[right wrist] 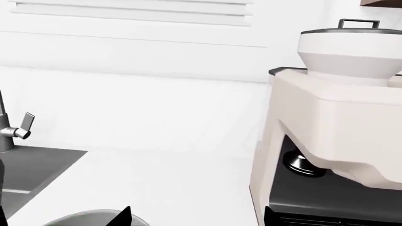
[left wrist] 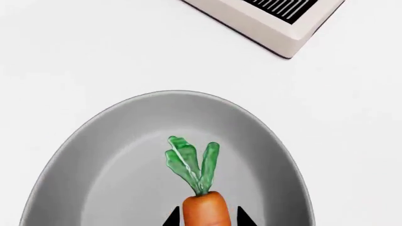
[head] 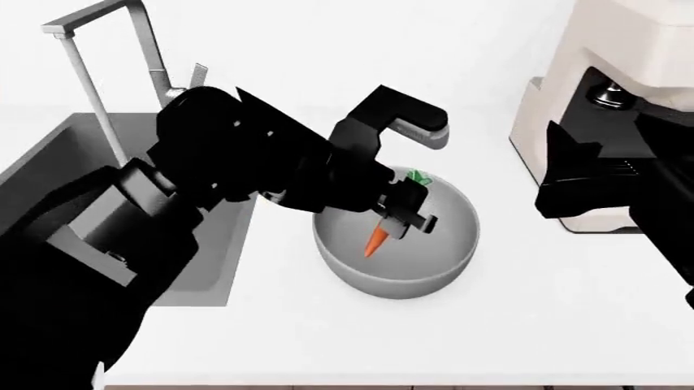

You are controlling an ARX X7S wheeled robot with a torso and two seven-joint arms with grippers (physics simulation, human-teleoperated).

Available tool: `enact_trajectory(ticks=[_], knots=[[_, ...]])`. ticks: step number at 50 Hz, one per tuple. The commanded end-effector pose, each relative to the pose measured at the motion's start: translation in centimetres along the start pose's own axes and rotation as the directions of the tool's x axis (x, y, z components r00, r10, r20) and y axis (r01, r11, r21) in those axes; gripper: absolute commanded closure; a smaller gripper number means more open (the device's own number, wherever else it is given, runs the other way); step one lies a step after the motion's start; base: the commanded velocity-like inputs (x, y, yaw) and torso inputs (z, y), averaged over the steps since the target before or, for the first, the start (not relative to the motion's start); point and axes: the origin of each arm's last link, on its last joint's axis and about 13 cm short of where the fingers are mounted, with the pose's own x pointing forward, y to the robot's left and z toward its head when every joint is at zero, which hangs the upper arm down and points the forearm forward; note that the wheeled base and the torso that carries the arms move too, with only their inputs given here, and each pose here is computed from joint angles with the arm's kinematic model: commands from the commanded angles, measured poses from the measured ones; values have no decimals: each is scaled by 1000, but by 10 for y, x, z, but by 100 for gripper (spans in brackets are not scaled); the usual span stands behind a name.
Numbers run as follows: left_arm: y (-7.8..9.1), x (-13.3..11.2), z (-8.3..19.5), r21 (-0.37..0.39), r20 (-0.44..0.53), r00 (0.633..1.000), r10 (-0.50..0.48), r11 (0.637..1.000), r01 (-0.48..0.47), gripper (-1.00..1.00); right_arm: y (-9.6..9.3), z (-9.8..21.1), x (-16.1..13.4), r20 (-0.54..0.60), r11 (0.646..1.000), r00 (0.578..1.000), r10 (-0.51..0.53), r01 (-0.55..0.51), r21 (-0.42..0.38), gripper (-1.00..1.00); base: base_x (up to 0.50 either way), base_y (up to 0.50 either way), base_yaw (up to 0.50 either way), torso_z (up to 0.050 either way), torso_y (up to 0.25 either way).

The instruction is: Pick the eggplants and oranges from the sink and place them in one bowl. Place the carrot in the other bowl. Then turn off the sink faucet.

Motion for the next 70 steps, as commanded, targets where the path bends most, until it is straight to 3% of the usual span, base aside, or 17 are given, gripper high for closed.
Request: enact_trajectory(ticks=[1,22,23,30,32,42,45,49,50,51,52,54,57,61,63,67,70], knots=[[0,13,2,-14,-1,1000,-5,1000,5,100,3,-1,1,-5,1000,1000,13,-13,7,-100,0,0,0,0,0],[5,23,-1,-23,-15,1000,0,1000,0,100,1,0,-3,0,1000,1000,2,-2,6,-100,0,0,0,0,0],[4,22,0,-22,-12,1000,-1,1000,0,-100,1,0,-3,-1,1000,1000,3,-3,5,-100,0,0,0,0,0],[3,13,5,-17,29,999,25,1000,-24,-100,1,2,-3,8,1000,1000,1,-1,4,-100,0,0,0,0,0],[4,11,8,15,52,995,79,997,-80,-100,1,3,-3,11,1000,1000,-1,1,6,-100,0,0,0,0,0],[5,-34,16,50,182,977,116,991,-127,-100,2,7,3,27,1000,1000,10,-10,1,-100,0,0,0,0,0],[9,-48,9,52,285,931,226,967,-251,-100,3,6,9,31,1000,999,18,-18,7,-100,0,0,0,0,0],[15,-71,-8,-37,387,838,385,914,-404,-100,2,6,22,61,1000,998,18,-19,24,-100,0,0,0,0,0],[16,-74,-10,-62,385,836,390,915,-398,-100,2,6,24,65,1000,998,18,-19,25,-100,0,0,0,0,0],[18,-84,-20,-98,414,806,423,901,-422,-100,1,7,29,79,999,997,19,-22,33,-100,0,0,0,0,0],[18,-88,-24,-125,404,813,420,906,-405,-100,1,7,32,79,999,997,21,-24,32,-100,0,0,0,0,0],[21,-95,-37,-141,415,777,474,877,-459,-100,1,3,39,72,999,997,34,-37,31,-100,0,0,0,0,0],[28,-105,-52,-193,438,680,588,800,-568,-100,0,0,51,76,999,996,37,-39,28,-100,0,0,0,0,0],[32,-131,-59,-284,472,580,664,737,-613,-100,2,-11,70,84,997,996,39,-45,68,-100,0,0,0,0,0],[29,-134,-66,-318,467,575,672,734,-600,-100,5,-23,78,61,997,997,44,-47,58,-100,0,0,0,0,0],[34,-133,-82,-322,459,482,746,646,-692,-100,5,-26,77,72,997,997,30,-34,64,-100,0,0,0,0,0],[32,-134,-86,-333,457,460,762,626,-706,-100,5,-29,77,66,997,997,29,-33,65,-100,0,0,0,0,0]])
